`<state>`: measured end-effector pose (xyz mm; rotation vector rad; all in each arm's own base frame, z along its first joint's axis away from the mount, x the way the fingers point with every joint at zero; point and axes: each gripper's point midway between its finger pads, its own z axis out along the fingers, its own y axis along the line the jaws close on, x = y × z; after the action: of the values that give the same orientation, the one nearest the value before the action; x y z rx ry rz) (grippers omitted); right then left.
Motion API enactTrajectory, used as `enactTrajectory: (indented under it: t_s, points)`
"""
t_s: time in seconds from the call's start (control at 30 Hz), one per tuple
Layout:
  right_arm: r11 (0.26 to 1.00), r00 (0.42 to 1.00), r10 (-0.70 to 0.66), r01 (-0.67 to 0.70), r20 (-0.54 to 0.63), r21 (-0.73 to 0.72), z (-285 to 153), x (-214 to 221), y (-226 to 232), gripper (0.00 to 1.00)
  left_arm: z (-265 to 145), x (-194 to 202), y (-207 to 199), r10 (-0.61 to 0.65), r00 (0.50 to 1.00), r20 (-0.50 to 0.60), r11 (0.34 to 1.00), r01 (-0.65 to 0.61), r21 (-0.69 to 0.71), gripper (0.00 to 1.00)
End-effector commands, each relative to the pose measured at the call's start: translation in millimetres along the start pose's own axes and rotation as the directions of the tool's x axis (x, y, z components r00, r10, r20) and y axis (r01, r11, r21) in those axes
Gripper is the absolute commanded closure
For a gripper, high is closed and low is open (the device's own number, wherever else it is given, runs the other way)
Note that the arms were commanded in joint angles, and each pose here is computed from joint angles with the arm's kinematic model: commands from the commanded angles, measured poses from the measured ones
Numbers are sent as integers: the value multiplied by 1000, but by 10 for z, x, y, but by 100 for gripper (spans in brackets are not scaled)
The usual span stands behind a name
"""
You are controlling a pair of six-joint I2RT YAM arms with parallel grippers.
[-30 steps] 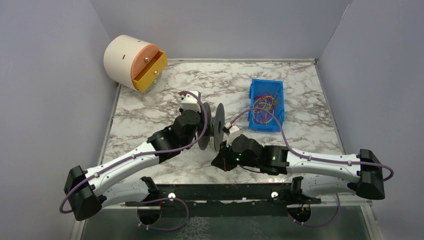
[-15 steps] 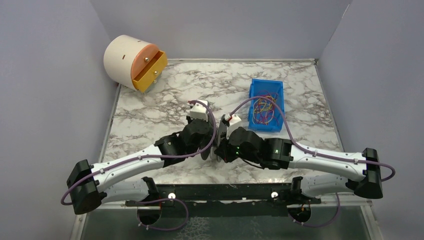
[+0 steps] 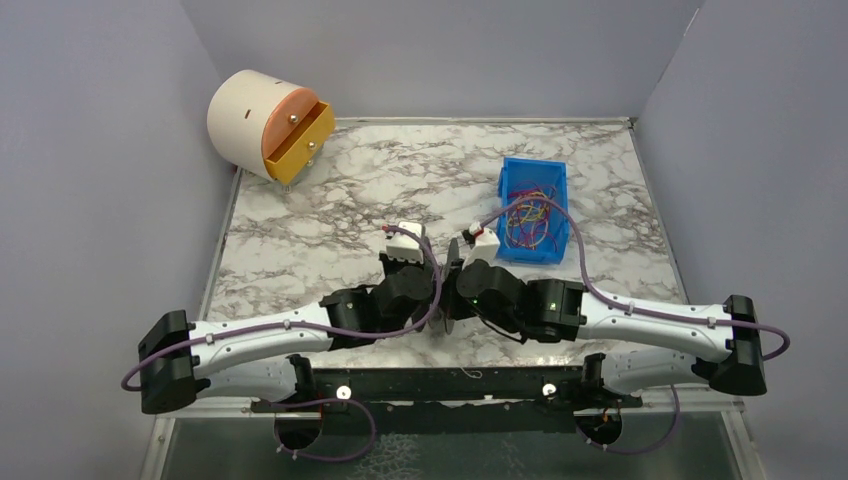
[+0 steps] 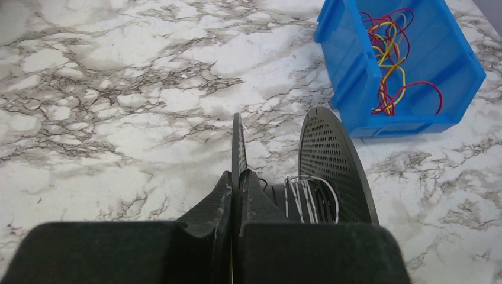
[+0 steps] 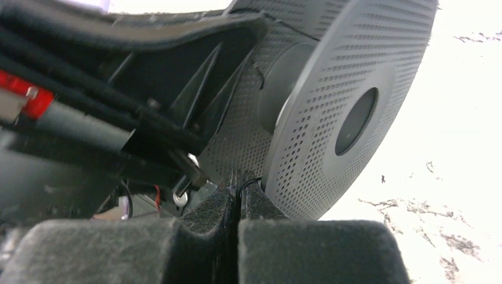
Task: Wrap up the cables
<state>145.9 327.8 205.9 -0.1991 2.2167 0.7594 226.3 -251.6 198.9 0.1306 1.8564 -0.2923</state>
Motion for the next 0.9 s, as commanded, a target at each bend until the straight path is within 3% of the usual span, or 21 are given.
enactTrajectory:
  t_s: [0.0, 0.37, 0.87]
  points:
    - [971, 971, 139, -172, 197, 165, -5, -334, -294, 99, -98, 193, 120, 64, 998, 9, 995, -64, -79, 100]
    - [877, 903, 264, -371, 339, 305, 13, -422, -634, 99, -373, 403, 79, 93, 990, 101, 990, -82, -115, 100]
    - [780, 862, 276, -460, 426, 425, 106, -562, -1155, 99, -602, 799, -116, 196, 964, 181, 978, -179, -105, 100]
